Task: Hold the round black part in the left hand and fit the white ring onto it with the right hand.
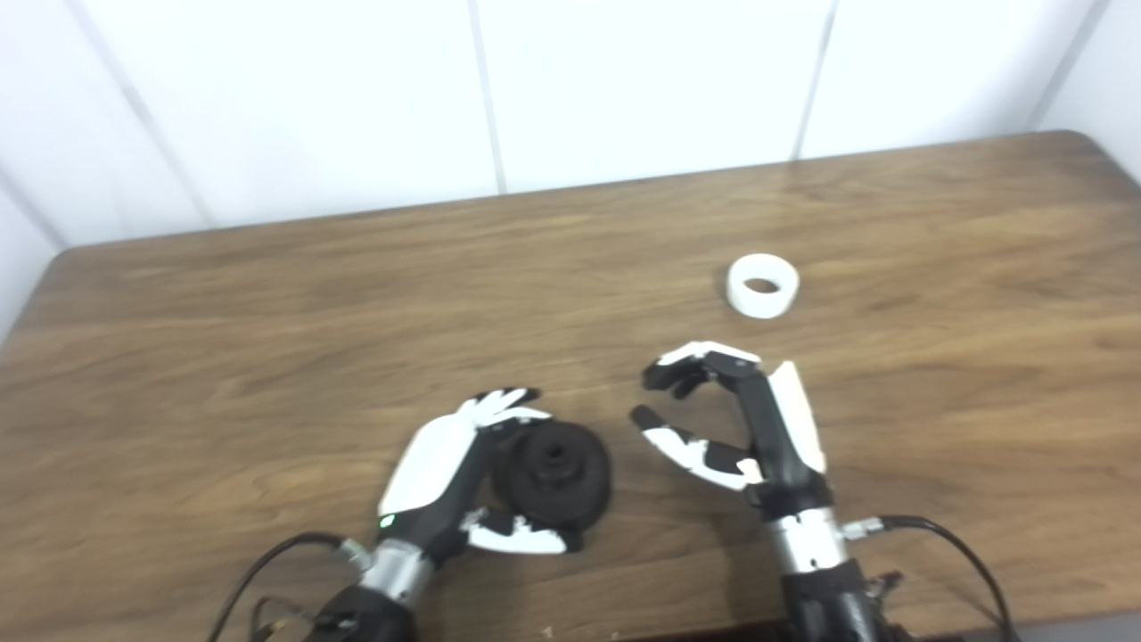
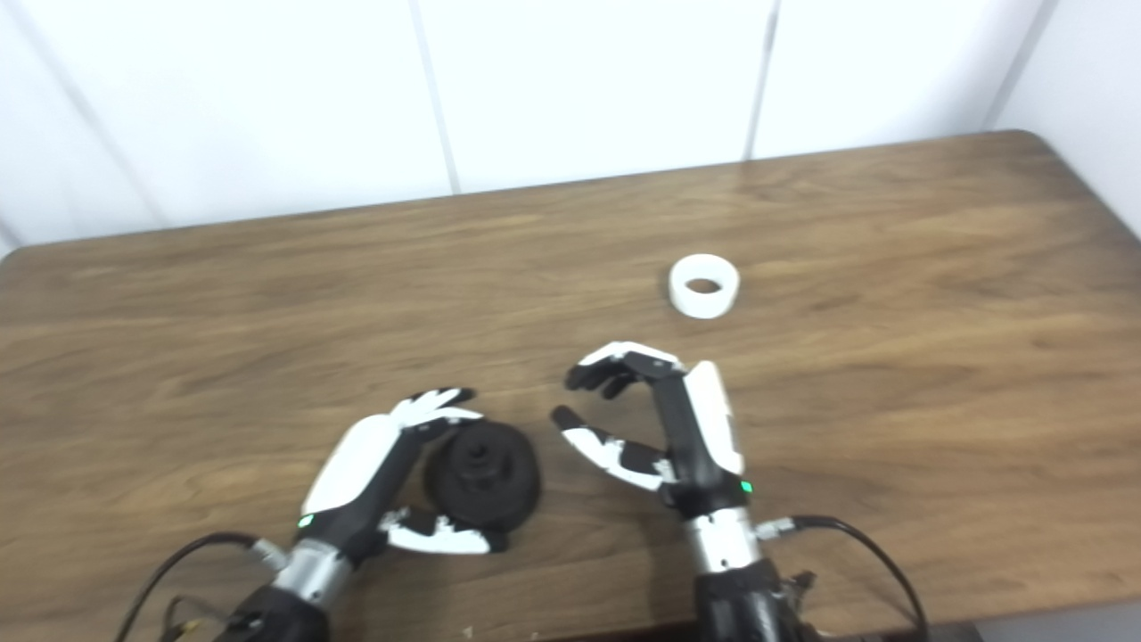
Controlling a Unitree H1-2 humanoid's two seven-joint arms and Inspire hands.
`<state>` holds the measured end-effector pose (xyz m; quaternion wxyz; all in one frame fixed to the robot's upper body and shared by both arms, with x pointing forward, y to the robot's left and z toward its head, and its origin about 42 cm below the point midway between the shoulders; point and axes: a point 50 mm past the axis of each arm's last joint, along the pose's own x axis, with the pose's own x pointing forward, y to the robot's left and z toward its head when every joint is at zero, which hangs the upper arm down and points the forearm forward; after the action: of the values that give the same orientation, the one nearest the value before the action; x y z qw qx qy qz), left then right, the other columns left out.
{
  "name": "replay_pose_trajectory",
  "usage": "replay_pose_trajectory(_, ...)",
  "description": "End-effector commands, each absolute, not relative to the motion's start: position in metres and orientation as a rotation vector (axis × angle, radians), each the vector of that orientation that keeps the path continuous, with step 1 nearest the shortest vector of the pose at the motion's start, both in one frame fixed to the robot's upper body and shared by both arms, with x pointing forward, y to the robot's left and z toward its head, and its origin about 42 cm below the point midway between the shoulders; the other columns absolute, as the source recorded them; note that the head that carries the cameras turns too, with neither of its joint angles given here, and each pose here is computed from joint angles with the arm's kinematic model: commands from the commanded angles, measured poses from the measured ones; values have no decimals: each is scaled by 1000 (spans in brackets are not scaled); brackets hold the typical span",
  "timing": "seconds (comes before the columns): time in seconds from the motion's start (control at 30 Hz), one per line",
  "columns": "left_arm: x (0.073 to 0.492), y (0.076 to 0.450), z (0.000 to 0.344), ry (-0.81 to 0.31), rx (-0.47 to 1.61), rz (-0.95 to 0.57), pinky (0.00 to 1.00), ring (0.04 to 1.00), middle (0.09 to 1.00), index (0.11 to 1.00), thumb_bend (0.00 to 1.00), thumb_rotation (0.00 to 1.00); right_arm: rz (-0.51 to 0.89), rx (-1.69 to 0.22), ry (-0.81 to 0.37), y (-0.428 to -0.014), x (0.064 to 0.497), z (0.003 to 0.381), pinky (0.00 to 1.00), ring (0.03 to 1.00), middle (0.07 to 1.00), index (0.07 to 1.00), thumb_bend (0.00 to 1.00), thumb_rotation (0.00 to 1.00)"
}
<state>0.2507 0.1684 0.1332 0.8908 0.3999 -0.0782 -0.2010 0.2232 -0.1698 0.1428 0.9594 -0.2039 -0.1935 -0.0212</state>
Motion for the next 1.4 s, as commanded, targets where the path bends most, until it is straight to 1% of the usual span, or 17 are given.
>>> replay_pose_trajectory(0.0,250,180,137,-187,859,-421,986,955,914,573,846,269,-148,-275,-413,-133,221,157,452,540,566,490,495,156)
replay_pose_trajectory(0.17,250,184,135,-183,851,-431,979,956,920,574,849,260,-173,-343,-442,-150,236,168,434,530,581,492,493,159)
replay_pose_trajectory(0.3,251,186,134,-184,846,-428,979,959,923,574,847,255,-196,-408,-415,-166,245,174,433,540,616,496,492,160)
replay_pose_trajectory(0.37,251,187,134,-188,842,-424,971,954,919,567,854,231,-210,-453,-403,-171,249,176,478,585,650,498,494,160)
replay_pose_trajectory(0.43,251,188,134,-190,841,-422,972,954,919,568,854,234,-227,-510,-392,-177,254,179,544,651,687,498,496,159)
replay_pose_trajectory(0.57,250,190,134,-189,841,-419,975,952,918,570,853,246,-261,-587,-382,-188,266,189,561,707,739,498,497,157)
replay_pose_trajectory(0.6,250,190,134,-189,842,-418,973,951,917,571,852,247,-274,-607,-378,-191,269,193,577,735,772,499,497,159)
replay_pose_trajectory(0.63,250,190,135,-190,843,-418,972,951,917,571,852,247,-289,-622,-372,-194,274,197,588,746,783,499,497,159)
replay_pose_trajectory(0.67,250,191,134,-192,843,-419,968,952,919,572,852,244,-306,-632,-366,-197,279,201,627,774,803,499,497,160)
replay_pose_trajectory(0.77,250,191,134,-191,841,-419,966,953,921,572,851,238,-344,-644,-350,-205,292,212,676,815,833,499,497,162)
replay_pose_trajectory(0.83,250,191,135,-192,840,-419,964,952,919,571,852,237,-365,-661,-340,-210,302,217,672,822,843,499,497,163)
replay_pose_trajectory(0.87,250,192,135,-193,839,-419,965,952,918,570,854,234,-372,-675,-337,-212,307,219,675,832,856,654,516,303)
replay_pose_trajectory(0.9,250,192,135,-192,835,-419,966,951,917,569,855,230,-376,-693,-335,-215,312,221,677,838,863,710,524,362)
replay_pose_trajectory(0.93,250,191,135,-190,832,-420,967,952,917,569,855,227,-380,-712,-336,-217,317,223,678,844,868,741,529,400)
replay_pose_trajectory(1.1,250,189,134,-186,828,-419,964,951,916,566,858,226,-384,-756,-336,-224,335,225,684,858,878,792,541,482)
replay_pose_trajectory(1.33,250,190,136,-186,835,-418,966,952,917,570,858,233,-374,-865,-358,-234,366,219,678,856,883,802,552,540)
replay_pose_trajectory(1.37,250,190,136,-188,836,-417,960,952,916,568,858,228,-367,-875,-355,-236,370,219,695,870,895,809,565,559)
